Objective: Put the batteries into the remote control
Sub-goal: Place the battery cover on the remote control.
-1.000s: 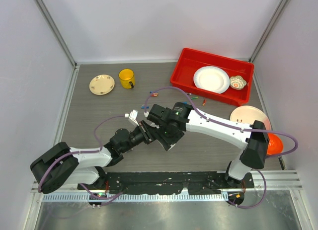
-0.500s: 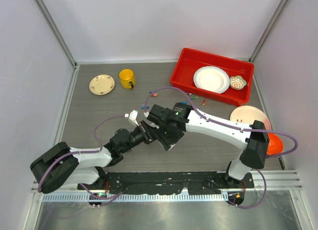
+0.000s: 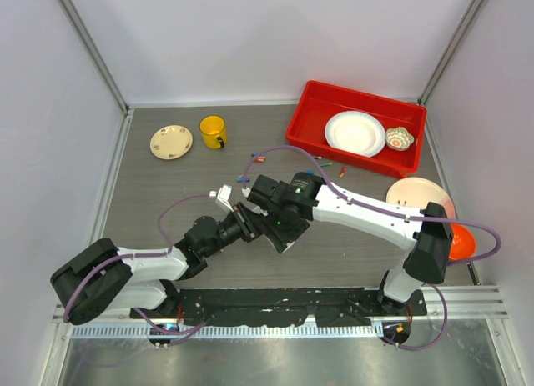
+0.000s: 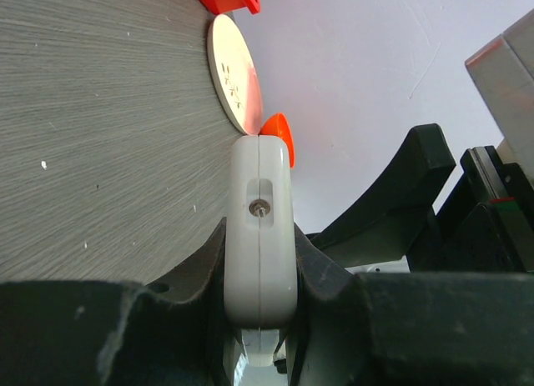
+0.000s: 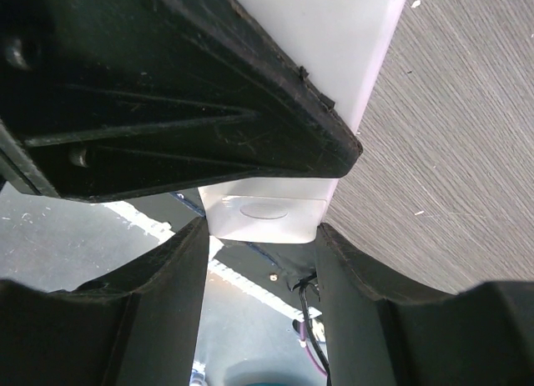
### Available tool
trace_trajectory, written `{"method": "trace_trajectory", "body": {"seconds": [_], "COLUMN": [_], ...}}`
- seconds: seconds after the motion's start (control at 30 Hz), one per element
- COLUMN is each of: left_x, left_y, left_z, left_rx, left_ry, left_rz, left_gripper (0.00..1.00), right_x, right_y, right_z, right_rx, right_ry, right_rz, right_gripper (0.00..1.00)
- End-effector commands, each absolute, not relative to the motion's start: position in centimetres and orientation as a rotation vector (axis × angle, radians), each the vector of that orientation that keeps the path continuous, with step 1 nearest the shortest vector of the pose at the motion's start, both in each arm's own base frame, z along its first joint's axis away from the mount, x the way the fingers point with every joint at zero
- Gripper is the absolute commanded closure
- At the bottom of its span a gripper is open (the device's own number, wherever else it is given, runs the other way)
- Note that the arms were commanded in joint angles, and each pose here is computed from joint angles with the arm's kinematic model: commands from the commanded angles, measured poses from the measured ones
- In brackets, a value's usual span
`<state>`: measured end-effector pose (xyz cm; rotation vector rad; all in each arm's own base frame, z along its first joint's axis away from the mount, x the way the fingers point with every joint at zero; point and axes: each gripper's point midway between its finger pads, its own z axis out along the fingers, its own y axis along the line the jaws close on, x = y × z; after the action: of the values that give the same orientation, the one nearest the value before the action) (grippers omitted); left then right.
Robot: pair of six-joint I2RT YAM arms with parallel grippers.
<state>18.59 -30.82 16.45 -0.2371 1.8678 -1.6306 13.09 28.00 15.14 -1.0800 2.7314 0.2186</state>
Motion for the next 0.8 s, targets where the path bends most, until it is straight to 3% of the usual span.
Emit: {"method": "trace_trajectory", "body": {"seconds": [0.0, 0.17, 0.53, 0.77], "left_x": [17.1, 17.1, 17.3, 17.5], "left_y": [-31.5, -31.5, -31.6, -31.8], "left_z": [21.9, 21.8, 21.7, 20.7], "left_rx": [-0.156, -0.16, -0.158, -0.157], "left_ry": [1.674, 1.68, 1.682, 1.714], "left_rz": [-1.814, -1.814, -1.803, -1.778], "left_gripper": [1.0, 1.0, 1.0, 1.0], "right_x": [14.2, 14.1, 14.1, 14.3], "right_y": [29.1, 29.1, 28.9, 29.9], "right_z": [15.9, 16.0, 16.2, 17.5], "right_rx": [-1.043, -1.046, -1.038, -0.996], "right_ry": [2.66, 2.66, 2.659, 2.627], "right_rz": [0.282, 0.289, 0.289, 0.362], "right_gripper": [0.46, 0.36, 0.3, 0.21]}}
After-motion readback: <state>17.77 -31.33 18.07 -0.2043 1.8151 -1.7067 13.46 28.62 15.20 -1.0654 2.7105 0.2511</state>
